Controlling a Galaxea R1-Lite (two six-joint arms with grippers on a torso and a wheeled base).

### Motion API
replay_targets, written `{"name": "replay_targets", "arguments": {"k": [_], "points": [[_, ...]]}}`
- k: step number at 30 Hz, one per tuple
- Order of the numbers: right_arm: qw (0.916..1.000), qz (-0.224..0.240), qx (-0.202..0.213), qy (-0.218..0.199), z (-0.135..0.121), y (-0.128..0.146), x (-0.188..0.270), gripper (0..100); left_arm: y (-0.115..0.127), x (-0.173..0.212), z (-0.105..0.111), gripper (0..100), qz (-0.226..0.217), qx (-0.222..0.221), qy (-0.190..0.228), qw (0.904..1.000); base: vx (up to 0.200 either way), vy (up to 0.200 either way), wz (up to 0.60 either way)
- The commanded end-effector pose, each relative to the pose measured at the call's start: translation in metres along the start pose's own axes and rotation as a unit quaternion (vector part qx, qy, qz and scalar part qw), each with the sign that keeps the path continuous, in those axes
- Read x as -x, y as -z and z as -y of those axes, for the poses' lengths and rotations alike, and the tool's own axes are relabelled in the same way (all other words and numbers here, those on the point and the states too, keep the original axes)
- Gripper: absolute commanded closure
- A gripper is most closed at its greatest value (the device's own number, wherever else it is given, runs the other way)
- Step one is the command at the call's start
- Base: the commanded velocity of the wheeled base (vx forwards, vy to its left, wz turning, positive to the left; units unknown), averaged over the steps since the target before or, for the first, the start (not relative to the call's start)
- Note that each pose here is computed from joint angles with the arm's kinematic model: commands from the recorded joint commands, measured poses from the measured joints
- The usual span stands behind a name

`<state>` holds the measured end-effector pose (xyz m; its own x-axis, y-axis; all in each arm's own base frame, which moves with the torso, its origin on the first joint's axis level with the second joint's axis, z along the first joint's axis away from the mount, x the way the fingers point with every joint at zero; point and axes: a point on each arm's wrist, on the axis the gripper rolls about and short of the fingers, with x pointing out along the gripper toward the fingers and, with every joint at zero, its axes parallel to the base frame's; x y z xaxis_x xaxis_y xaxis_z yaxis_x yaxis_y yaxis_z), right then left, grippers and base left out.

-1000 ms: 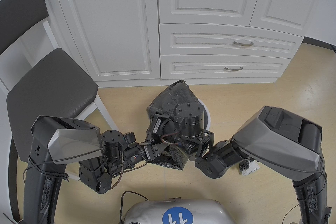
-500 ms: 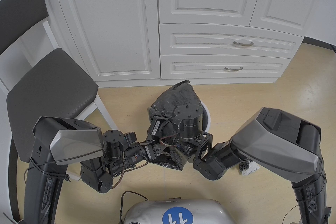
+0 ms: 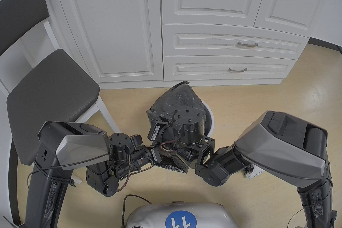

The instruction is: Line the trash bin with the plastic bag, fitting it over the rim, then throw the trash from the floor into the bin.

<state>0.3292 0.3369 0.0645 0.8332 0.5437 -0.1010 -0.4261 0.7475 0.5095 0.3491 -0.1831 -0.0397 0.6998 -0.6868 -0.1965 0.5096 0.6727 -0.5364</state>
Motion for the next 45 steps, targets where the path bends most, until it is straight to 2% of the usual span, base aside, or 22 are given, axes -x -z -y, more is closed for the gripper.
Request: {"name": "replay_targets", "arguments": {"k": [1,8,11,12,18,21,23,28,31,33,37,41,45], "points": [[1.0000,0.001,0.000,0.000,0.000,-0.001,0.000,100,0.000,0.000,-0.001,100,0.000,0.001,-0.002,1.0000,0.000,0.000,0.00],[1.0000,0.001,0.002,0.007,0.006,-0.004,0.001,100,-0.002,0.003,-0.001,100,0.001,0.002,-0.003,1.0000,0.000,0.000,0.00],[0.9998,-0.009,0.017,0.011,0.010,-0.006,0.008,100,-0.005,0.004,0.000,100,0.004,0.001,-0.003,1.0000,0.000,0.000,0.00],[0.9997,-0.005,0.021,0.007,0.008,-0.009,0.010,0,-0.006,0.004,0.001,100,0.006,0.001,-0.002,1.0000,0.000,0.000,0.00],[0.9995,-0.008,0.032,0.004,0.009,-0.028,0.027,0,-0.007,0.005,0.002,100,0.007,0.000,-0.002,1.0000,0.000,0.000,0.00],[0.9969,-0.020,0.074,-0.018,0.016,-0.053,0.051,0,-0.010,0.005,0.004,100,0.011,-0.001,-0.002,0.9999,0.000,0.000,0.00],[0.9966,-0.013,0.078,-0.021,0.016,-0.062,0.057,0,-0.010,0.005,0.004,100,0.014,-0.001,-0.005,0.9999,0.000,0.000,0.00],[0.9966,-0.011,0.080,-0.015,0.021,-0.065,0.056,0,-0.011,0.005,0.005,100,0.015,-0.001,-0.005,0.9999,0.000,0.000,0.00],[0.9961,-0.007,0.088,-0.005,0.028,-0.072,0.059,0,-0.013,0.006,0.005,100,0.018,-0.002,-0.005,0.9998,0.000,0.000,0.00],[0.9925,-0.003,0.122,0.013,0.039,-0.083,0.065,0,-0.018,0.008,0.009,100,0.023,-0.003,-0.002,0.9997,0.000,0.000,0.00],[0.9875,-0.026,0.149,0.044,0.053,-0.089,0.071,0,-0.021,0.011,0.014,100,0.024,-0.005,0.000,0.9997,0.000,0.000,0.00],[0.9824,-0.039,0.168,0.070,0.071,-0.092,0.069,0,-0.035,0.020,0.025,100,0.038,-0.010,0.009,0.9992,0.000,0.000,0.00],[0.9797,-0.030,0.175,0.093,0.088,-0.102,0.065,0,-0.060,0.043,0.052,100,0.059,-0.017,0.031,0.9976,0.000,0.000,0.00]]}}
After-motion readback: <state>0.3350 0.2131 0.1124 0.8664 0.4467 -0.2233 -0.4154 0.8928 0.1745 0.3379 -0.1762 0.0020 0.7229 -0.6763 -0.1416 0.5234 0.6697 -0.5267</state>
